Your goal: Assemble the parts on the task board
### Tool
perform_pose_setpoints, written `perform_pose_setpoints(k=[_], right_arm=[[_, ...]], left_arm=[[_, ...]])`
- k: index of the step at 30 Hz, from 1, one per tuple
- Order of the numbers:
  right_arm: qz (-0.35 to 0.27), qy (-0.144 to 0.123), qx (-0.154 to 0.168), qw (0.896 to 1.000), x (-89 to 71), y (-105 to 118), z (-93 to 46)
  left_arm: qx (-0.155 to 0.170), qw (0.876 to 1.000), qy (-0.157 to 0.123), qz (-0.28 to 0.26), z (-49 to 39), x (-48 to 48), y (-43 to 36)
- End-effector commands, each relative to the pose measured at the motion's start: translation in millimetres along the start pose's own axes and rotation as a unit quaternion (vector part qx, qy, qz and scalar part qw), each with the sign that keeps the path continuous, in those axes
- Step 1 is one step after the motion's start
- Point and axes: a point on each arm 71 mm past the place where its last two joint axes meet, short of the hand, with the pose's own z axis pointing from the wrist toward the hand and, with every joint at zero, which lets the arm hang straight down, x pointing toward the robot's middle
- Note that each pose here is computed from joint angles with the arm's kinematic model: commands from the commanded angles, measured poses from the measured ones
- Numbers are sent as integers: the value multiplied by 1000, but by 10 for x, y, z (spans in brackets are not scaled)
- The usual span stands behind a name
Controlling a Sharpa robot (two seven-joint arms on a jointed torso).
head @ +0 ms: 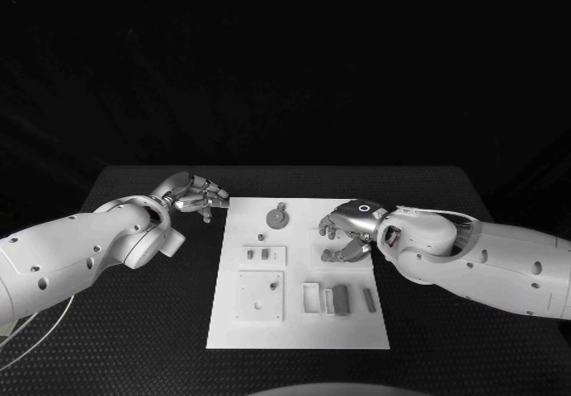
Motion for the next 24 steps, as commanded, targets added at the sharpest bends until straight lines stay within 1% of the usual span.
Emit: perform_pose_setpoints(k=[1,6,14,17,24], right_arm=[[-26,21,-10,999,96,47,8],[-23,28,-16,999,181,94,31],[-27,24,-17,999,265,129,70],[-26,18,-15,999,274,132,80],[-30,21,-14,999,292,119,101]], left_arm=[[7,1000,0,0,3,-1,-19],[6,1000,-1,0,2,-8,-13],[6,1000,-1,0,-1,-12,-9],[5,1000,-1,0,-2,-15,-6],[5,1000,0,0,-3,-13,-7]])
